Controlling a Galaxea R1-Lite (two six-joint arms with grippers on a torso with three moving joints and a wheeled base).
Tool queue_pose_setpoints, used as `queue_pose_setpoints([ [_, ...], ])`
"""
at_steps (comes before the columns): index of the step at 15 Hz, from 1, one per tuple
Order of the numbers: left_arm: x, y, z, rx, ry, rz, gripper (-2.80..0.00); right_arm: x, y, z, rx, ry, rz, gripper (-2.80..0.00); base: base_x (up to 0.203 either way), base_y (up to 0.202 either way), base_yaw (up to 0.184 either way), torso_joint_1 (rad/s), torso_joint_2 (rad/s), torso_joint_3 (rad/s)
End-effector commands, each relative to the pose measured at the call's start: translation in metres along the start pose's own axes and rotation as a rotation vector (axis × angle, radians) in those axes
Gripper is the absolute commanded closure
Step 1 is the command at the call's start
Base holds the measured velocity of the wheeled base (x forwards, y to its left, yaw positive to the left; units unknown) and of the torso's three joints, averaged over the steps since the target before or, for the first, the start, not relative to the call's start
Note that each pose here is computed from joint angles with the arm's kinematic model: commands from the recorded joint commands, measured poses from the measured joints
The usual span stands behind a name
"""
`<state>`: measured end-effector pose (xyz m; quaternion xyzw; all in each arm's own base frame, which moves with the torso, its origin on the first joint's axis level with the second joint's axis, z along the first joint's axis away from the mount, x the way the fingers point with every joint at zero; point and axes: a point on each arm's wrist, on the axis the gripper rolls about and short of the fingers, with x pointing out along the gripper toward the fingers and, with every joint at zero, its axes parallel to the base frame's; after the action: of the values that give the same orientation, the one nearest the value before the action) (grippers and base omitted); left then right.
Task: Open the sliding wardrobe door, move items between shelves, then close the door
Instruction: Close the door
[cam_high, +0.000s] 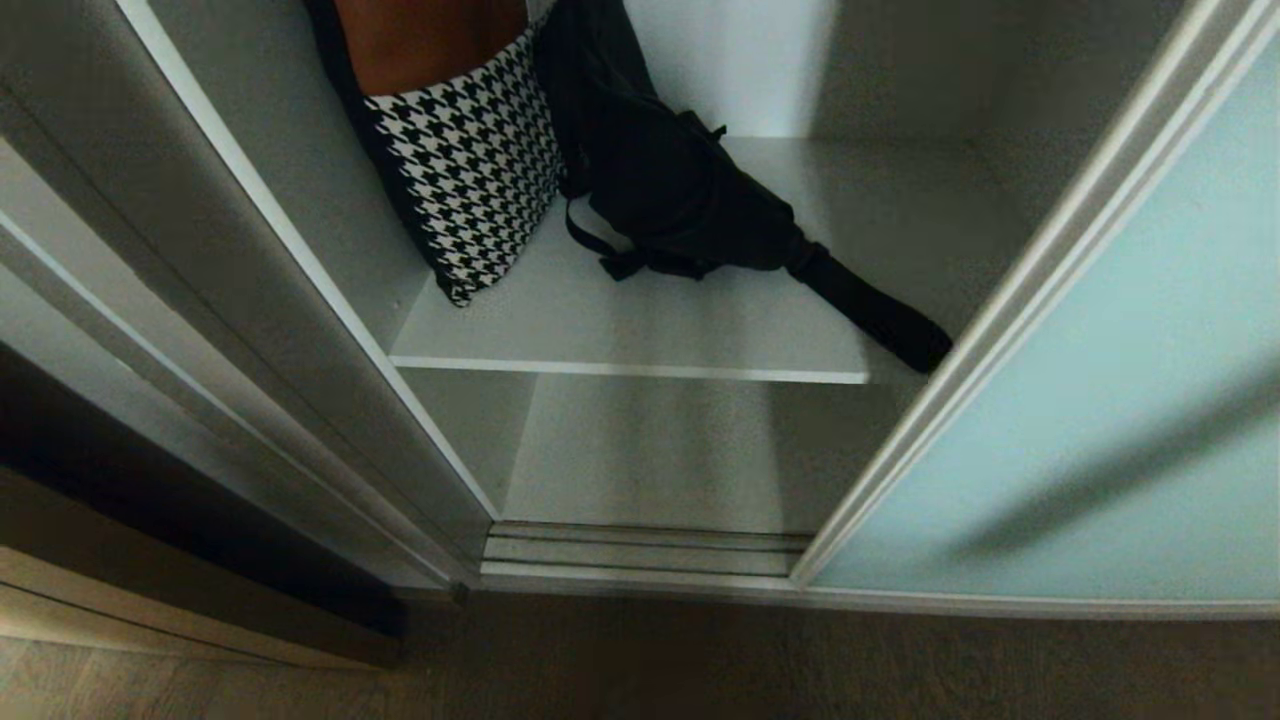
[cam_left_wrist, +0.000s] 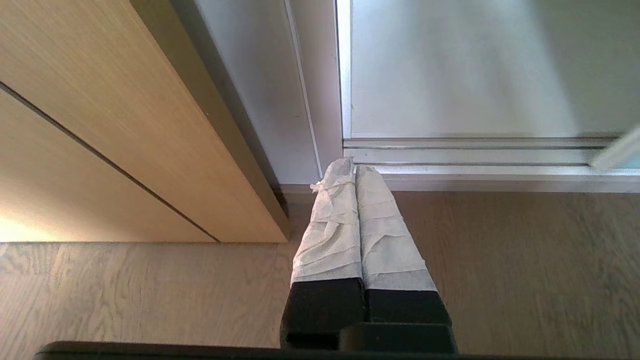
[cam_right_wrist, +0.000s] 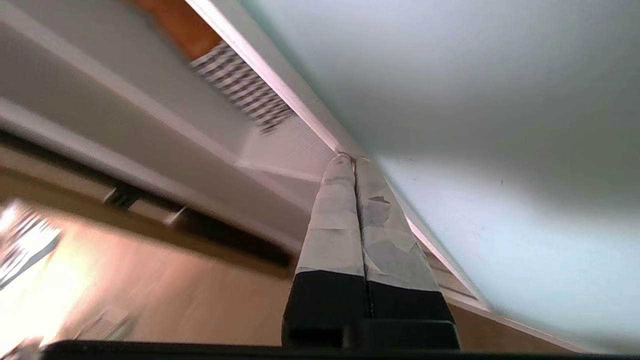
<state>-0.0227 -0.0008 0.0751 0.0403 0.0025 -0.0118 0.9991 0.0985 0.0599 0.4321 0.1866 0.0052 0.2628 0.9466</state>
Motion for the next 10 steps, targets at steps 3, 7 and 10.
queue_pose_setpoints([
  [3, 0.0, 0.0, 0.0, 0.001, 0.002, 0.0, 0.0, -0.002, 0.023, -0.008, -0.033, 0.075, 0.197, 0.0, 0.0, 0.0, 0.0, 0.0, 0.0, 0.0],
  [7, 0.0, 0.0, 0.0, 0.001, 0.002, 0.0, 0.0, -0.059, 0.016, 0.008, -0.022, 0.0, 0.279, 0.0, 0.0, 0.0, 0.0, 0.0, 0.0, 0.0],
  [10, 0.0, 0.0, 0.0, 0.001, 0.002, 0.0, 0.0, -0.089, 0.005, 0.008, -0.04, -0.054, 0.18, 0.0, 0.0, 0.0, 0.0, 0.0, 0.0, 0.0],
])
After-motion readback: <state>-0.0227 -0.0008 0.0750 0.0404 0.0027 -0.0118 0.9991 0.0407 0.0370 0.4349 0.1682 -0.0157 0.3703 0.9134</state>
